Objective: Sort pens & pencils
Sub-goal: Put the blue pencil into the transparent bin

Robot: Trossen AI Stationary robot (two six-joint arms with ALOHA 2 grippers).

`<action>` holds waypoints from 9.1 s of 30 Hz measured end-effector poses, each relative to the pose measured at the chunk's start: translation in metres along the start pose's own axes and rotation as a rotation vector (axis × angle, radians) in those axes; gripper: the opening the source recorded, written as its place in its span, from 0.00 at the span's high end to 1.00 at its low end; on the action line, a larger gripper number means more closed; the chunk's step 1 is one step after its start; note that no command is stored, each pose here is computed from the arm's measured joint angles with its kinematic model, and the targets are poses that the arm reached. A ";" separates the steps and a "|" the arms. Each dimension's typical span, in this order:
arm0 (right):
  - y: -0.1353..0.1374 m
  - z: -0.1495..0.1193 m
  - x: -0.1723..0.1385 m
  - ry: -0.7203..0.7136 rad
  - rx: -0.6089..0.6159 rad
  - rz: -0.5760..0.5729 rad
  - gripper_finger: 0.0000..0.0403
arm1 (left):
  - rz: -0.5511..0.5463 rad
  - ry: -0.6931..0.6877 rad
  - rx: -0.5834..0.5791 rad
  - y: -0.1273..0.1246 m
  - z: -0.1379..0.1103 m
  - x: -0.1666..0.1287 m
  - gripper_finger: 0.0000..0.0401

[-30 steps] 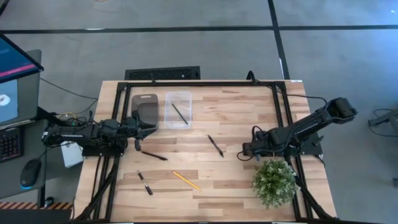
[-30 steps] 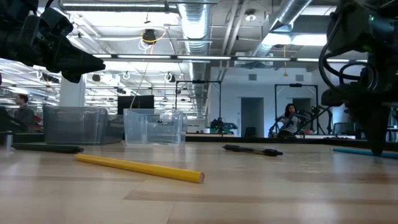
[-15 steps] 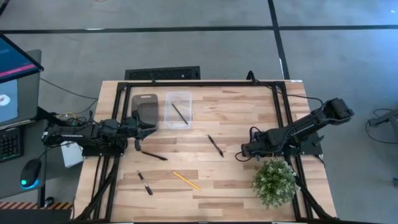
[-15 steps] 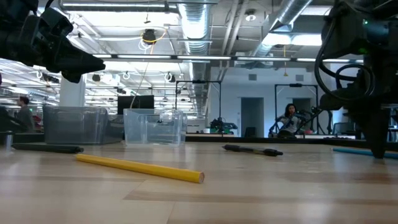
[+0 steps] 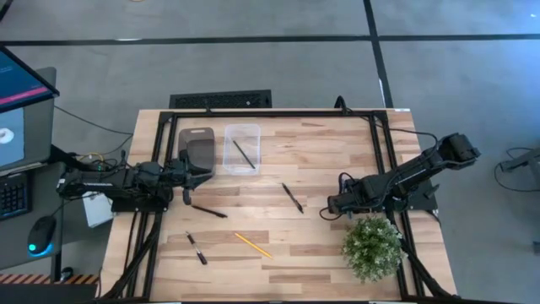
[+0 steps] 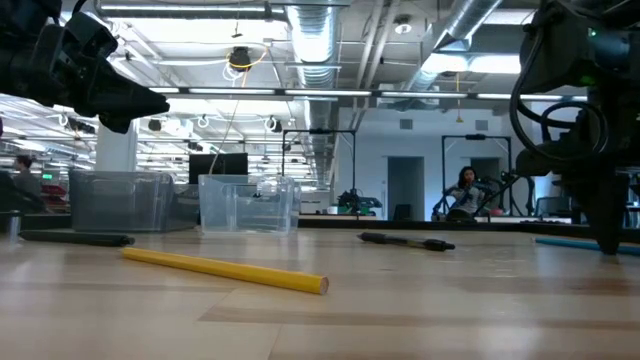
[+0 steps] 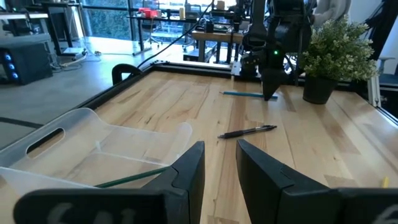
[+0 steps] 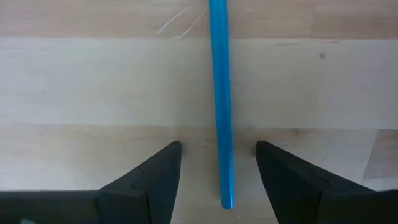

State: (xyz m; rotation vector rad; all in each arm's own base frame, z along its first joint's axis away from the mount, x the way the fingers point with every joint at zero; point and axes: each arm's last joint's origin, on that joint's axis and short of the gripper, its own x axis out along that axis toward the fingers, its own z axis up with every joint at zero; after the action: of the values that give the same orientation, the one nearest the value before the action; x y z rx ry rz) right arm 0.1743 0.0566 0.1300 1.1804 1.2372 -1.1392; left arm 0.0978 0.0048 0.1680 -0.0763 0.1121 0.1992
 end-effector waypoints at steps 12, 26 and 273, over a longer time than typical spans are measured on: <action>0.001 0.000 0.001 0.010 0.012 0.001 0.42 | 0.000 0.000 0.000 0.000 0.000 0.000 0.79; 0.003 -0.001 0.004 0.032 0.010 -0.019 0.53 | 0.000 0.000 0.018 0.000 0.000 0.000 0.79; -0.009 0.108 0.004 0.073 -0.378 -0.059 0.58 | 0.017 -0.002 0.041 0.000 0.000 0.000 0.79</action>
State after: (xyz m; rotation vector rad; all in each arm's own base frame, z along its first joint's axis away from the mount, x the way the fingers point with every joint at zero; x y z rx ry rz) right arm 0.1722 -0.0520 0.1238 0.9103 1.4759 -0.8609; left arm 0.0977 0.0053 0.1681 -0.0347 0.1144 0.2134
